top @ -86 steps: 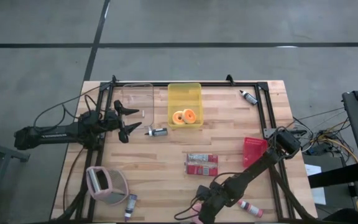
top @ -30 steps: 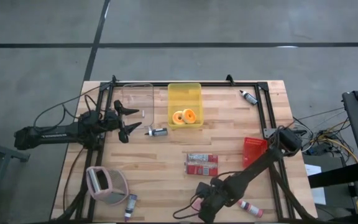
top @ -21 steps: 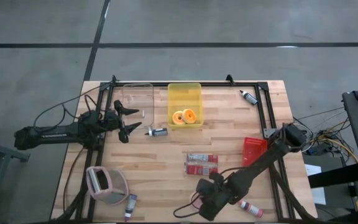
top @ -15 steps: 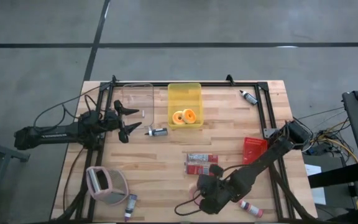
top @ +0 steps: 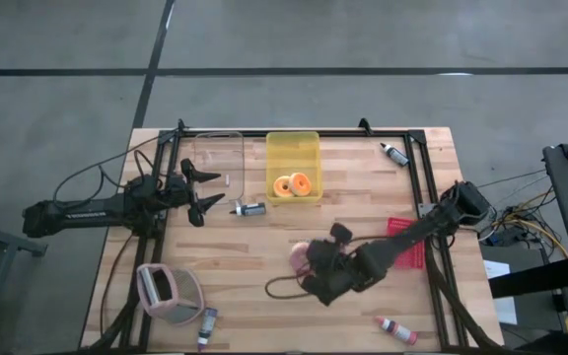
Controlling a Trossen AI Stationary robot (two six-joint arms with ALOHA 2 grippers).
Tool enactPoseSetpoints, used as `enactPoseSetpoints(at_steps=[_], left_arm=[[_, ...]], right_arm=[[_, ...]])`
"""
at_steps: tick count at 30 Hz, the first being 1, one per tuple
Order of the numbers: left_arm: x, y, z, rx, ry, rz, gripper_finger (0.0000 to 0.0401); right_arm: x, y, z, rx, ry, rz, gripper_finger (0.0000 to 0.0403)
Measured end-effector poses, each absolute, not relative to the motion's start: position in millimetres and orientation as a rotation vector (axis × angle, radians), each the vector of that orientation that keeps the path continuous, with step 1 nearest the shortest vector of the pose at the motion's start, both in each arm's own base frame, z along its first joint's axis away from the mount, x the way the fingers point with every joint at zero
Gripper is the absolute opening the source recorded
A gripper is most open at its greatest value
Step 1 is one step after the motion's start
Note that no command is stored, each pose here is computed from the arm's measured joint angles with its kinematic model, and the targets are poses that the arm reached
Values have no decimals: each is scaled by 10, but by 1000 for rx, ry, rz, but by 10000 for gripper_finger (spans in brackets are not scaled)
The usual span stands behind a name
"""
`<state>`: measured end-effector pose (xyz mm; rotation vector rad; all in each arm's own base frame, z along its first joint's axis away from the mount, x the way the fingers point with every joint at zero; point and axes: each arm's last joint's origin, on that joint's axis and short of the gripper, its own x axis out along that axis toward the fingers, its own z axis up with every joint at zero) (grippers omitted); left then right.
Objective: Pick & Place Food Item
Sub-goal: Put the pink donut into the yellow bin
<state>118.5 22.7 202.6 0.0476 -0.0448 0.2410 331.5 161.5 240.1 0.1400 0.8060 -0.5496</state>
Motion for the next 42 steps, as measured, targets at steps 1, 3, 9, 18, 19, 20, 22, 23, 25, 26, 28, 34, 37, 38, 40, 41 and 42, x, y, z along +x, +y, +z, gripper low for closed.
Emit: enactPoseSetpoints(at_steps=[1, 3, 9, 18, 19, 20, 22, 23, 25, 26, 28, 34, 37, 38, 40, 41, 42], left_arm=[[1186, 227, 2026, 47, -45, 241, 290], [1185, 227, 2026, 48, -45, 241, 291], [1186, 227, 2026, 48, -45, 241, 289], [1186, 227, 2026, 48, -45, 241, 289], [1185, 227, 2026, 47, -45, 241, 290], [1186, 227, 2026, 47, -45, 241, 291], [1186, 227, 2027, 47, -45, 241, 291], [1186, 227, 2026, 47, -45, 241, 291], [1185, 227, 2026, 48, -45, 241, 290], [1185, 227, 2026, 47, -45, 241, 289], [1185, 227, 2026, 47, -45, 242, 290], [1185, 227, 2026, 47, -45, 241, 289], [1185, 227, 2026, 47, -45, 242, 290], [1186, 227, 2026, 48, -45, 242, 290], [1185, 227, 2026, 48, -45, 241, 291], [1186, 227, 2026, 47, -45, 242, 291], [1186, 227, 2026, 47, -45, 241, 290]], right_arm=[[3325, 1570, 2424, 126, 807, -550, 69], [3333, 1473, 2470, 101, 817, -558, 71], [3381, 1146, 2628, 17, 812, -589, 75], [3442, 516, 2809, -75, 841, -657, 75], [3453, 432, 2815, -85, 849, -670, 75], [3466, 345, 2820, -95, 854, -681, 75], [3486, 179, 2837, -101, 858, -704, 75], [3497, 94, 2842, -104, 860, -714, 75], [3512, -75, 2848, -103, 869, -728, 75], [3519, -158, 2838, -102, 881, -729, 75], [3521, -331, 2829, -91, 900, -736, 75], [3523, -801, 2798, -7, 913, -681, 75], [3544, -995, 2768, 27, 846, -672, 75], [3545, -1064, 2761, 25, 831, -674, 75], [3547, -1200, 2742, 27, 810, -677, 75], [3546, -1271, 2744, 44, 793, -669, 75], [3534, -1341, 2735, 68, 788, -654, 75]])
